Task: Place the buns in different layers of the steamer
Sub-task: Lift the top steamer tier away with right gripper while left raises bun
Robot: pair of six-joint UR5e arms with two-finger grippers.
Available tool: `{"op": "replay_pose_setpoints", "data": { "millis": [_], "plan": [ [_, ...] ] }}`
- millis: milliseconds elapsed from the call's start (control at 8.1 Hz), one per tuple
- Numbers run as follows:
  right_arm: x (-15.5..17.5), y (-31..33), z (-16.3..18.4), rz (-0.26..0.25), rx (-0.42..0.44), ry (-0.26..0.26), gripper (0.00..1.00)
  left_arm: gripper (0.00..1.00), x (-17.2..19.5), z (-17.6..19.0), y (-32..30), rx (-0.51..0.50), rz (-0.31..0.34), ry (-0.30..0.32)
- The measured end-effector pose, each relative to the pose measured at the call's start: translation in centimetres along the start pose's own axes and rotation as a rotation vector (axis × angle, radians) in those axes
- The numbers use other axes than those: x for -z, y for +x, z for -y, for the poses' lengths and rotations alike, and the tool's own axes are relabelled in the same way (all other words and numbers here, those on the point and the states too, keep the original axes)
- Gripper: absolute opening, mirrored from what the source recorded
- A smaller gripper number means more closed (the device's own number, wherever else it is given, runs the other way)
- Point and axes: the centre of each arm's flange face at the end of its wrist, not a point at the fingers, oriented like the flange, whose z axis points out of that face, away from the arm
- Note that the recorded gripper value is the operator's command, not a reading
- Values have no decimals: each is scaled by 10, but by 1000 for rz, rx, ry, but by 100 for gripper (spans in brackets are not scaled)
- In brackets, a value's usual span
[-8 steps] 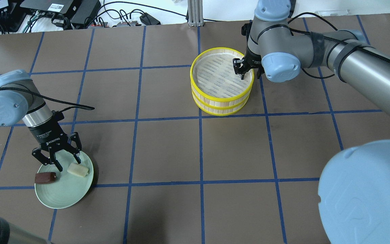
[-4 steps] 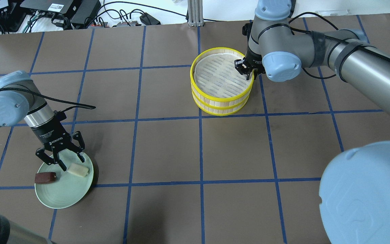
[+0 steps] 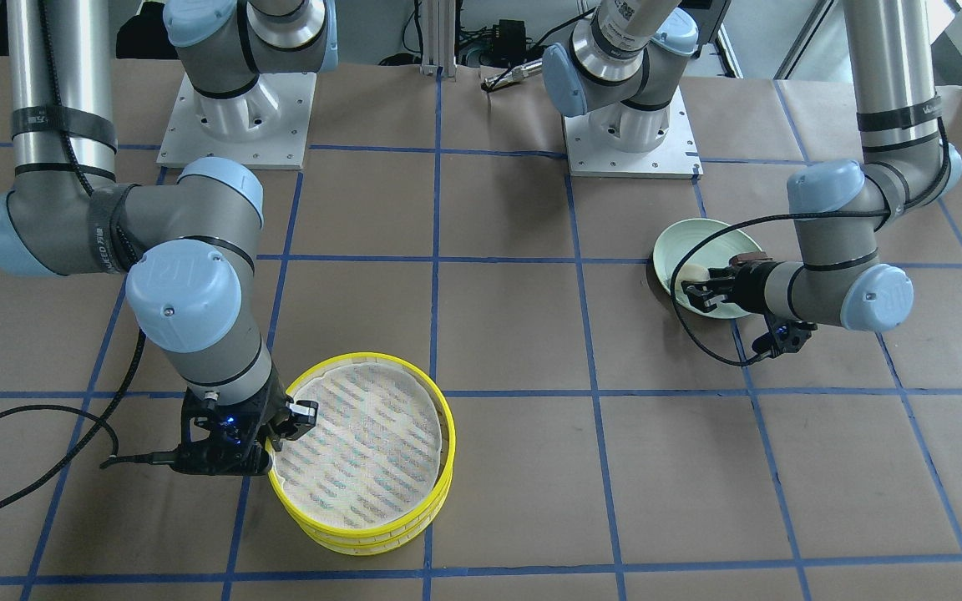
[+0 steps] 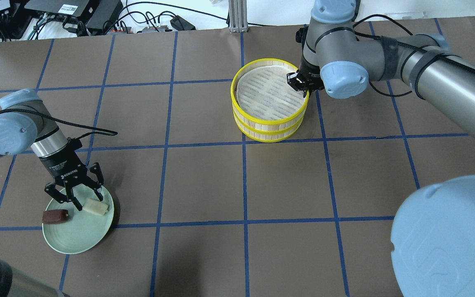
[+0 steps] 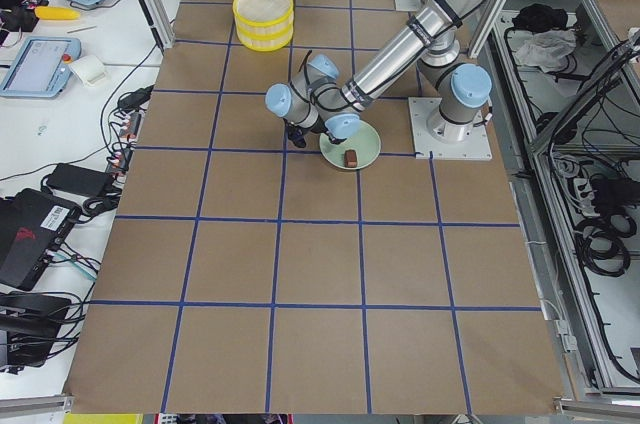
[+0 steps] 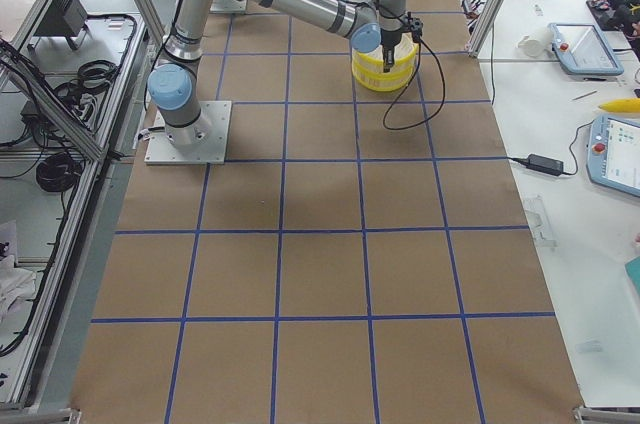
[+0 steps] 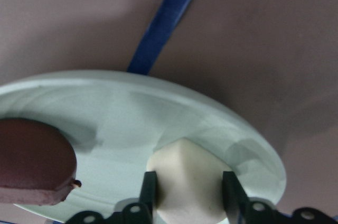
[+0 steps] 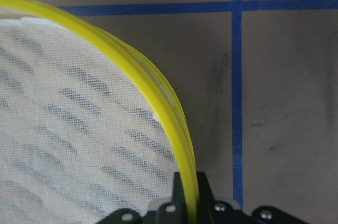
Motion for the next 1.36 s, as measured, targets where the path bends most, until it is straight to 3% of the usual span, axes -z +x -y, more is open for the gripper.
{"op": "replay_pose_setpoints", "data": {
  "millis": [371,618,865,1112,1359],
  "plan": [
    [32,7,-1,-11,0,21,0,0,5,0,0,4,2,12],
    [84,38,-5,46,-42,41,0,0,32,-7,3,24,-8,70],
    [123,99,-11,61,-22,33,0,0,87,-25,19,35,-31,174],
    [163,155,-24,-15,33,-9,0,0,154,-60,73,-18,-39,331],
    [178,204,-33,-56,67,-65,0,0,186,-93,143,-109,-57,488]
  ]
}}
